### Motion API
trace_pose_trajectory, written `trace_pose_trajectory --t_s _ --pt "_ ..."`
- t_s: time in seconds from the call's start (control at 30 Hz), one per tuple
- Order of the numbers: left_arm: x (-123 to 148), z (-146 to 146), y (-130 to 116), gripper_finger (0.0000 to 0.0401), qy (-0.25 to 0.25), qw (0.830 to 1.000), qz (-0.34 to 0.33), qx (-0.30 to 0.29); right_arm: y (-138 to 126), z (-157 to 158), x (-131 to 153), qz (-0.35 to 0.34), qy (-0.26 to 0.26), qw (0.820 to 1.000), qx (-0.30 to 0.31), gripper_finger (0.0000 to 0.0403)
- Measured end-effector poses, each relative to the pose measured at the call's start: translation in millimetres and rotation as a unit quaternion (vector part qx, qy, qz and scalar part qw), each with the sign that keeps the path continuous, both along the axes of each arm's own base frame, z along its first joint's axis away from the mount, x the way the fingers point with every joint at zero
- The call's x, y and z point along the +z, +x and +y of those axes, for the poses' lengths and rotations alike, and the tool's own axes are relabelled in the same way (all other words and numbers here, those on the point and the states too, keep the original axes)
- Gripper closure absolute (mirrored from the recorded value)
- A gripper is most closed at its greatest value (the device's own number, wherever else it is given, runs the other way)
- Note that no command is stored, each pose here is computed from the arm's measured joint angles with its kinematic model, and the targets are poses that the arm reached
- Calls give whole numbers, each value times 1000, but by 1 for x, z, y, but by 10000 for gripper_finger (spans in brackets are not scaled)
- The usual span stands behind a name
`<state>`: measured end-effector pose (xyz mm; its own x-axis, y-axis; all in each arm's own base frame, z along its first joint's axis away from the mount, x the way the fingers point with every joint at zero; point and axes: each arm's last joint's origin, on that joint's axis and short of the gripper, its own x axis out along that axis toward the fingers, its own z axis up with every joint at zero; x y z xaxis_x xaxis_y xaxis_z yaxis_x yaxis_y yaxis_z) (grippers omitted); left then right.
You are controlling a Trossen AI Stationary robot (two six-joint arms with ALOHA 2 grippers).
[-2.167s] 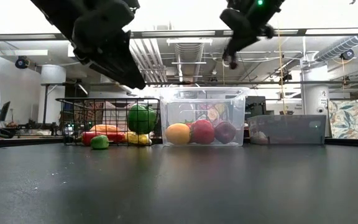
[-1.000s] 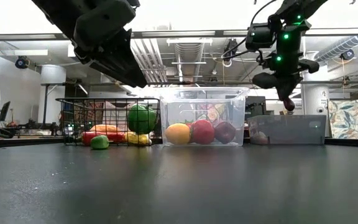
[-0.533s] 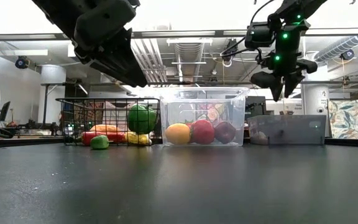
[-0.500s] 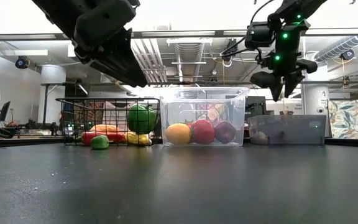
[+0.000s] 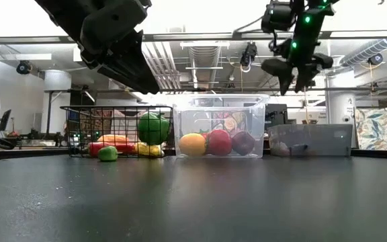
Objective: Sort produce into baskets
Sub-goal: Put the small green bell pepper into the black bin
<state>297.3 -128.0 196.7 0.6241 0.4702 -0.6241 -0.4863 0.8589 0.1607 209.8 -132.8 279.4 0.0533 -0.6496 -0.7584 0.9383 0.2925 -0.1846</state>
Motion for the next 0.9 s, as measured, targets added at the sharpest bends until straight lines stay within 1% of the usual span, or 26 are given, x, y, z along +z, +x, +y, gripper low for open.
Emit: trace_pose_trajectory --t_s 0.2,0.33,0.47,0.67,0.73,0.9 --pt "0 0 0 191 -1 1000 -2 0 13 15 19 -27 -15 999 38 186" --pt "0 0 0 191 -10 1000 -8 7 21 28 26 -34 -21 996 74 186" --pt "-1 1 1 191 -37 999 -4 11 27 42 27 -33 -22 993 108 186" --pt "0 13 2 191 -77 996 -7 53 34 58 27 -40 -35 989 137 186" --pt "0 17 1 191 -92 994 1 65 36 62 25 -41 -44 989 136 186" --pt "-5 24 -7 191 -107 987 29 116 38 73 19 -44 -53 988 136 186"
